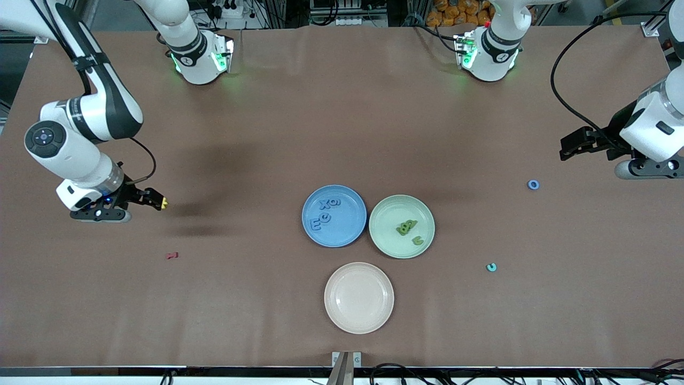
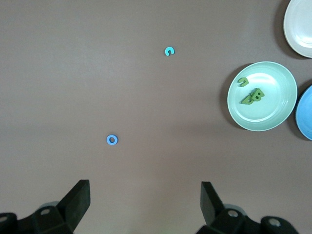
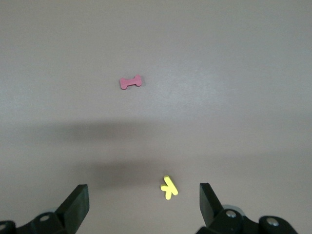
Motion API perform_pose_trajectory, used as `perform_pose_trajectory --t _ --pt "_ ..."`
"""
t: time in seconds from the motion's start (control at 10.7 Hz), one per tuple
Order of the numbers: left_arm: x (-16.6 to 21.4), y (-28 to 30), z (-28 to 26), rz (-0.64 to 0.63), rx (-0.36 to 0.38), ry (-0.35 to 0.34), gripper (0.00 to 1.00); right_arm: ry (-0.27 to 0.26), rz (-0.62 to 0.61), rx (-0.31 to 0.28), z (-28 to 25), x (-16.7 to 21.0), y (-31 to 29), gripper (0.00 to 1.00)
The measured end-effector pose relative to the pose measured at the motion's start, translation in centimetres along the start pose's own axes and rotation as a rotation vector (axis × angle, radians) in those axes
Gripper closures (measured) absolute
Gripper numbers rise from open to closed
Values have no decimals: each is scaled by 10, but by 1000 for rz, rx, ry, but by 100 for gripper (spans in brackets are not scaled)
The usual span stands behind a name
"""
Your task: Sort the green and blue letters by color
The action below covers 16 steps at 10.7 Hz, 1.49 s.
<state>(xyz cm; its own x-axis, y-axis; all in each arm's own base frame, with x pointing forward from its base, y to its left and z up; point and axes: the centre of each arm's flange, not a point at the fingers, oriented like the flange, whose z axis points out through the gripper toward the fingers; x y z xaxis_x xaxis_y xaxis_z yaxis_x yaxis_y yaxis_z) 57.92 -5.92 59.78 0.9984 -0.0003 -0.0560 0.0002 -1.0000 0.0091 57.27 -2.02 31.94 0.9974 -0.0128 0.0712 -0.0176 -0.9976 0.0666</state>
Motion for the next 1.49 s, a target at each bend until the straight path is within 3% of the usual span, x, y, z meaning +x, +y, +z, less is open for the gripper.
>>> perform_pose_trajectory --t 0.37,1.21,1.49 --pt "0 0 1 0 0 -1 0 1 10 -47 -65 32 1 0" --pt "0 0 1 0 -1 -1 0 37 1 -37 -89 42 -9 0" --pt "0 0 1 0 -1 -1 0 -39 22 -17 -100 46 0 0"
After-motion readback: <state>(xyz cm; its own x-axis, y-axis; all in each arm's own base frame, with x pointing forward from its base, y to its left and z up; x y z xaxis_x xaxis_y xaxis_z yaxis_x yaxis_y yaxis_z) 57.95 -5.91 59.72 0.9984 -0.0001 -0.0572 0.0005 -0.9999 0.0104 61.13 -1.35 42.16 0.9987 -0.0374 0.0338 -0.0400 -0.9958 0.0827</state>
